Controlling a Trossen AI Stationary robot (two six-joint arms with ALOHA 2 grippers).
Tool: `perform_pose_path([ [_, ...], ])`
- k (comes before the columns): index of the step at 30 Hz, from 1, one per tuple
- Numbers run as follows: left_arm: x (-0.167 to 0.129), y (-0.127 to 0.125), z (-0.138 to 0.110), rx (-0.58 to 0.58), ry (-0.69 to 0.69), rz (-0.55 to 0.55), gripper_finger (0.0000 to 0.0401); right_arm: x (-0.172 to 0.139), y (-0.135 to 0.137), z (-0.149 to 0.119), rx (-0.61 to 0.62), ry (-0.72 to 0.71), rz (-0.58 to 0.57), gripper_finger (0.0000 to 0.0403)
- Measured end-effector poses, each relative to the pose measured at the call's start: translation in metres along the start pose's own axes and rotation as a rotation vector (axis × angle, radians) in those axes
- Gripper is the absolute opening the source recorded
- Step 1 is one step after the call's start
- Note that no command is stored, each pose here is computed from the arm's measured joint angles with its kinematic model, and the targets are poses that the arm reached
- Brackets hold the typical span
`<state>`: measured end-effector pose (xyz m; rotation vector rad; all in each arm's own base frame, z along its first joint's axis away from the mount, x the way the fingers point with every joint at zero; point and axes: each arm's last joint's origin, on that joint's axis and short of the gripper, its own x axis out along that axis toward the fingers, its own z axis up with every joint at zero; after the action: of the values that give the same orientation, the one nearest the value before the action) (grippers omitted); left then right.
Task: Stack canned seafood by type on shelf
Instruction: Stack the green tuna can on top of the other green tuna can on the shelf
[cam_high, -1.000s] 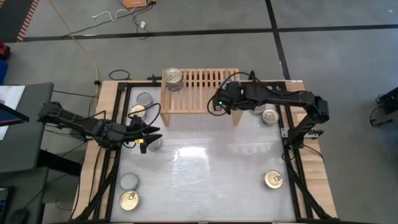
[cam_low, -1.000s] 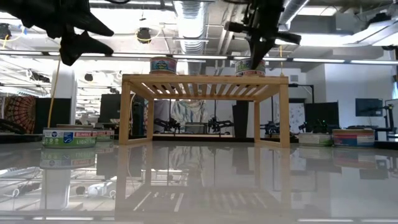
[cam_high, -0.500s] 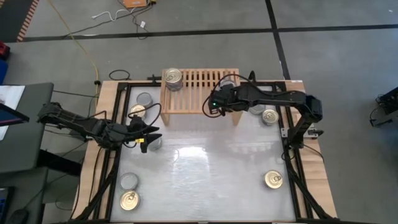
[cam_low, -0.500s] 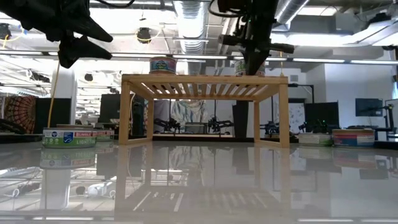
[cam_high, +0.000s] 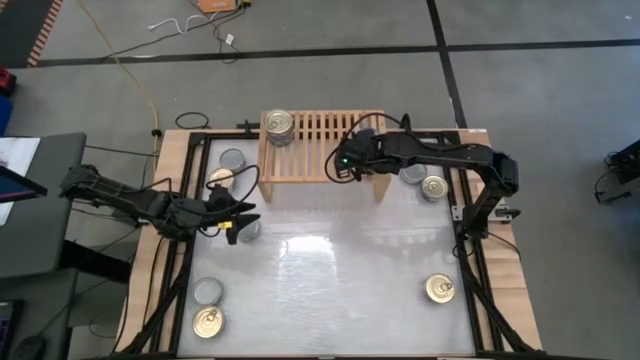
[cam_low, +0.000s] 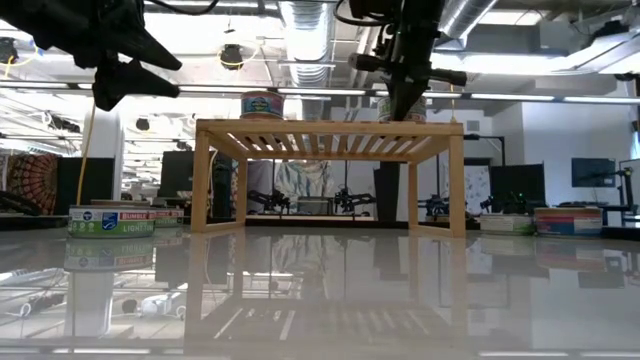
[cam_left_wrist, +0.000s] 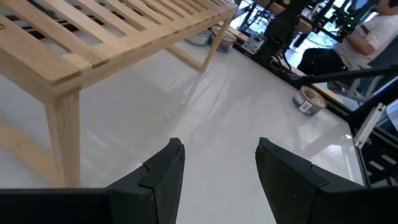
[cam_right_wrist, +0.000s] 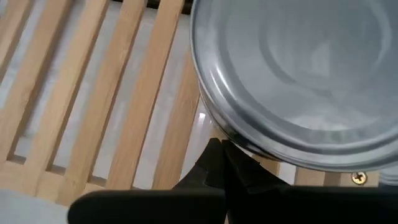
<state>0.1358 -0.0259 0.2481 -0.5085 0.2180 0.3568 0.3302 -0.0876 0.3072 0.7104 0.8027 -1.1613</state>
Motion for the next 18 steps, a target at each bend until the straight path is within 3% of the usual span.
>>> perform_pose_path([
  [10,0.001,0.002,0.002,-0.006,-0.01,0.019,0.019,0.005,-0.006,0.012,-0.026,-0.009,-0.013,0.0014],
  [18,0.001,0.002,0.001,-0.009,-0.009,0.018,0.019,0.002,-0.006,0.003,-0.053,0.093,0.016,0.0014],
])
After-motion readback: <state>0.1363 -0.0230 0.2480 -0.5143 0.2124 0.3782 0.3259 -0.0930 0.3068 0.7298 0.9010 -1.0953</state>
